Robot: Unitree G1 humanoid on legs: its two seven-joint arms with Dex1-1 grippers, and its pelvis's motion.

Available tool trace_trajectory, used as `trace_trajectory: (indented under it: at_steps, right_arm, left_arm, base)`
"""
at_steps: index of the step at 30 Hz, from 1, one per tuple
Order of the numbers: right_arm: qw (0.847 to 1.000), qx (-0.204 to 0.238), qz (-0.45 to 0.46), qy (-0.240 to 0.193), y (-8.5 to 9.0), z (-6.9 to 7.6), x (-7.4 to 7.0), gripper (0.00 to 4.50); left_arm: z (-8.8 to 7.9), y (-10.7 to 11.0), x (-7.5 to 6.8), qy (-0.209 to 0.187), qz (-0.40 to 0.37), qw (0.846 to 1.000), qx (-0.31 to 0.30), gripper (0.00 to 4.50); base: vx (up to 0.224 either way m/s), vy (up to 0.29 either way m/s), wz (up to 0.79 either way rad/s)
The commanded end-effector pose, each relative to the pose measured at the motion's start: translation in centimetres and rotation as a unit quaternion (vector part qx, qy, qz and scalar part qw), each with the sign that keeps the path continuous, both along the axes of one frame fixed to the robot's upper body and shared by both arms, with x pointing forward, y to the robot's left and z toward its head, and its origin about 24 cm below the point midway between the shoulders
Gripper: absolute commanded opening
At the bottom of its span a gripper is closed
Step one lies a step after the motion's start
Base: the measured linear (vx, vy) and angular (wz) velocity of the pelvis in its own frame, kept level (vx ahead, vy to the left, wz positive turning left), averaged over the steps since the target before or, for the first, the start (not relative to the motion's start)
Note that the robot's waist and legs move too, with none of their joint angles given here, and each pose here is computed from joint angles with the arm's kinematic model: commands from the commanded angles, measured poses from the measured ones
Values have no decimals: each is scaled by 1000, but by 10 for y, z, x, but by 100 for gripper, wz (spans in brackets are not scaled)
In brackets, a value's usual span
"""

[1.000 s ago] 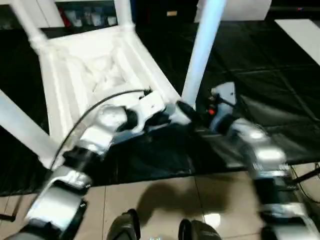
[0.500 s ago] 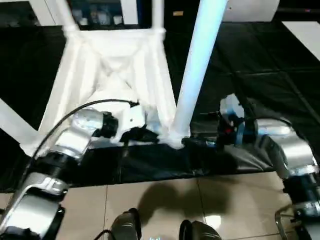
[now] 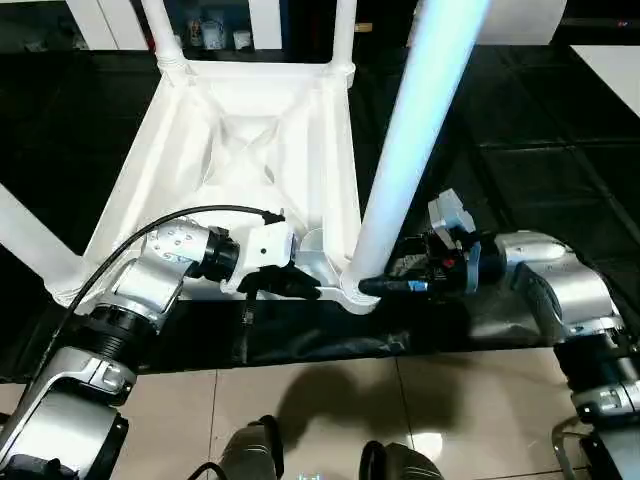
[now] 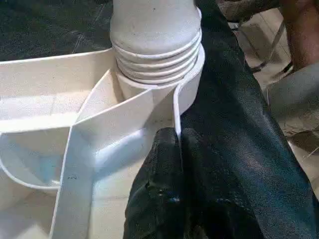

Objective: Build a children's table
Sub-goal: Rotate leg to tighten

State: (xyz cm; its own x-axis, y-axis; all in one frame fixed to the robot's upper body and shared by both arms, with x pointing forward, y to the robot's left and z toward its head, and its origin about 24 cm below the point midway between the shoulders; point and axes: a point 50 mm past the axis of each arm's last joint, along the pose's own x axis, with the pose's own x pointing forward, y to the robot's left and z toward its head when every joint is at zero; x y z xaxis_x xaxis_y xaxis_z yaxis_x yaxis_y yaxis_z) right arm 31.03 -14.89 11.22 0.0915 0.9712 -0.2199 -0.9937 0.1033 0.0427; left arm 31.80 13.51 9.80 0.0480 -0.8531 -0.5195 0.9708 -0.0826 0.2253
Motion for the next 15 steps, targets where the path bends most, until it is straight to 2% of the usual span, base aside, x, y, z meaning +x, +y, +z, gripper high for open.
trace_trajectory:
  at_steps: [1,7,15]
  right_arm:
    - [1000,-5,12,-4,1,0,0,262]
    - [1000,-8,21,-3,2,-1,0,207]
    - [1000,-6,8,-3,4,-8,-6,199]
  left_arm:
    - [-7,-12,-9,14,-52,998,17,0]
    - [-9,-12,-9,11,-46,999,20,0]
    - [-8,-14,-6,10,-22,1000,12,0]
  base:
    - [0,0,0]
    - [0,0,0]
    - [0,0,0]
